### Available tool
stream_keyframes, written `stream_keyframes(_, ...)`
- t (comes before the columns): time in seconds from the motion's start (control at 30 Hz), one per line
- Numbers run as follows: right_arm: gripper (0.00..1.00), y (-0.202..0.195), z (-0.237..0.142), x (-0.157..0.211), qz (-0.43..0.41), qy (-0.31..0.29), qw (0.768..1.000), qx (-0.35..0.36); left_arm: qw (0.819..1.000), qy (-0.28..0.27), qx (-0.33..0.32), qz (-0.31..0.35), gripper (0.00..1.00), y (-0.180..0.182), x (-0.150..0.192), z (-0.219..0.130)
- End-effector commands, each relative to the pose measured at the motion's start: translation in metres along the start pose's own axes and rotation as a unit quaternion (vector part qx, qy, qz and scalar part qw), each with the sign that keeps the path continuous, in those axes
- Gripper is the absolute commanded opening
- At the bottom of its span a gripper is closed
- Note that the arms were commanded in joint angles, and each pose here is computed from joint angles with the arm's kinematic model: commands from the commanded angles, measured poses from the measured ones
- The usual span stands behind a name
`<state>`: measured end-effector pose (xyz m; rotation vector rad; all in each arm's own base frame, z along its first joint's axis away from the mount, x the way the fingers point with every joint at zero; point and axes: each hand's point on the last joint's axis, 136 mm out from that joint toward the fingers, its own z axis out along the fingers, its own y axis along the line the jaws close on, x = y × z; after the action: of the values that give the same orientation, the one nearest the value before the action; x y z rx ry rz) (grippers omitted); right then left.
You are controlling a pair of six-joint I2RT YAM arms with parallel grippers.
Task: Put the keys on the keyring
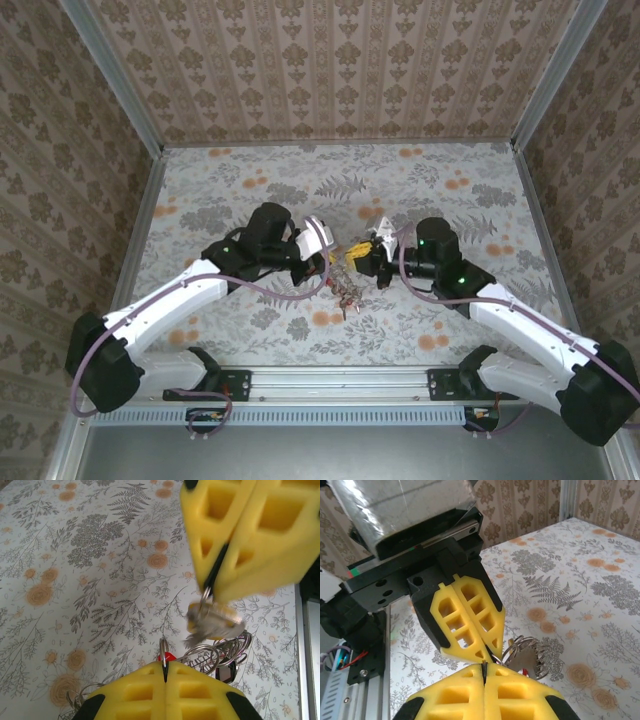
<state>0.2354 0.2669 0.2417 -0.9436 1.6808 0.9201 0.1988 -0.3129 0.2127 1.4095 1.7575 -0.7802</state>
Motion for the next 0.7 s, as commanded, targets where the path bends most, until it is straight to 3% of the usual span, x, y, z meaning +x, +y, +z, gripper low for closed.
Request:
stream_keyframes(0.0,0.0,-0.012,0.006,0.005,-0.014,-0.003,0.999,0.039,0.999,-0.041,-0.013,0.002,0.0,0.003,-0.031,-0.003)
stream_keyframes(0.67,0.0,-0.011,0.007,-0.002,-0.037,-0.021,0.998,0.049,0.998,-0.049,-0.022,-0.011,0.0,0.007,-0.034,-0.002)
